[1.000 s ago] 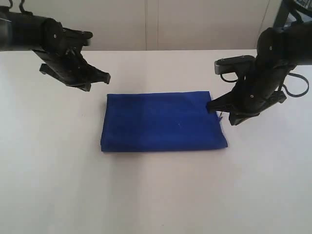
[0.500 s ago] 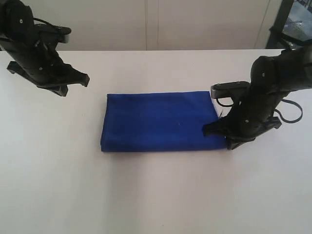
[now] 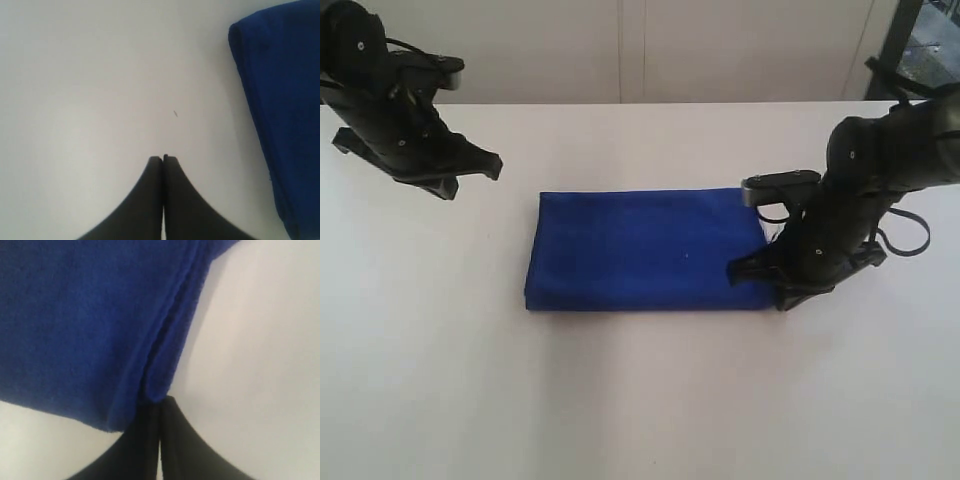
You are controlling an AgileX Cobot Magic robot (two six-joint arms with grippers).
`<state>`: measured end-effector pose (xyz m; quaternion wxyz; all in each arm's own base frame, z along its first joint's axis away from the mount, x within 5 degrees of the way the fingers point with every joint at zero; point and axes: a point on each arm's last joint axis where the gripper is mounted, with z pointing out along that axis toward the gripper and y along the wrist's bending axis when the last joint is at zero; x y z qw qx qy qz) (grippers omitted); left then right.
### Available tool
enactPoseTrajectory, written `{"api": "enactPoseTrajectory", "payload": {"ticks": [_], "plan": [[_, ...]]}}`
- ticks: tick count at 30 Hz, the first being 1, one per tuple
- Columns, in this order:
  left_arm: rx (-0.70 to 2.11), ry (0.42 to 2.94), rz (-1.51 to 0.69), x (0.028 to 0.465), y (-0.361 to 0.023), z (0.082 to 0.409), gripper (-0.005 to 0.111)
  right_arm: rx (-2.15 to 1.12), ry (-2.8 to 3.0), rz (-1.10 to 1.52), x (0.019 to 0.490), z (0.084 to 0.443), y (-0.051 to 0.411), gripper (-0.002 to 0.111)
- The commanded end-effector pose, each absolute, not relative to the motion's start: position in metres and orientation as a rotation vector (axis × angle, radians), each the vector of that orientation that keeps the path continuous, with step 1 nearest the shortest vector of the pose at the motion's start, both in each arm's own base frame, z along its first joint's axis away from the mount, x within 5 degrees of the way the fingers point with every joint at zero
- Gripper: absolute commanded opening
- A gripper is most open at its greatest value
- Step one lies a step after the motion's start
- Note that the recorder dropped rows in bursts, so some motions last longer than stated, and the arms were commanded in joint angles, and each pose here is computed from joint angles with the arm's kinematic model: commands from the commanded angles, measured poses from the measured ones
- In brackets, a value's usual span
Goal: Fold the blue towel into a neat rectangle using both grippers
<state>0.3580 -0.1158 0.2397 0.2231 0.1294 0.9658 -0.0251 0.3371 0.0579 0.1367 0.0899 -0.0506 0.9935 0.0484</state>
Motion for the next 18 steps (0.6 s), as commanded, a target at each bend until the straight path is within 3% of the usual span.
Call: {"api": "enactPoseTrajectory", "payload": {"ticks": [1, 11, 18], "plan": [[0.352, 2.675, -0.059, 0.348, -0.112, 0.252, 0.0, -0.086, 2.913, 0.072, 0.337, 0.151, 0.046, 0.0], [0.328, 2.64, -0.081, 0.309, -0.1, 0.311, 0.0, -0.053, 2.821, 0.075, 0.313, 0.22, 0.036, 0.0], [0.295, 2.604, -0.172, 0.268, -0.091, 0.35, 0.0, -0.047, 2.734, 0.085, 0.274, 0.248, 0.032, 0.0]]}}
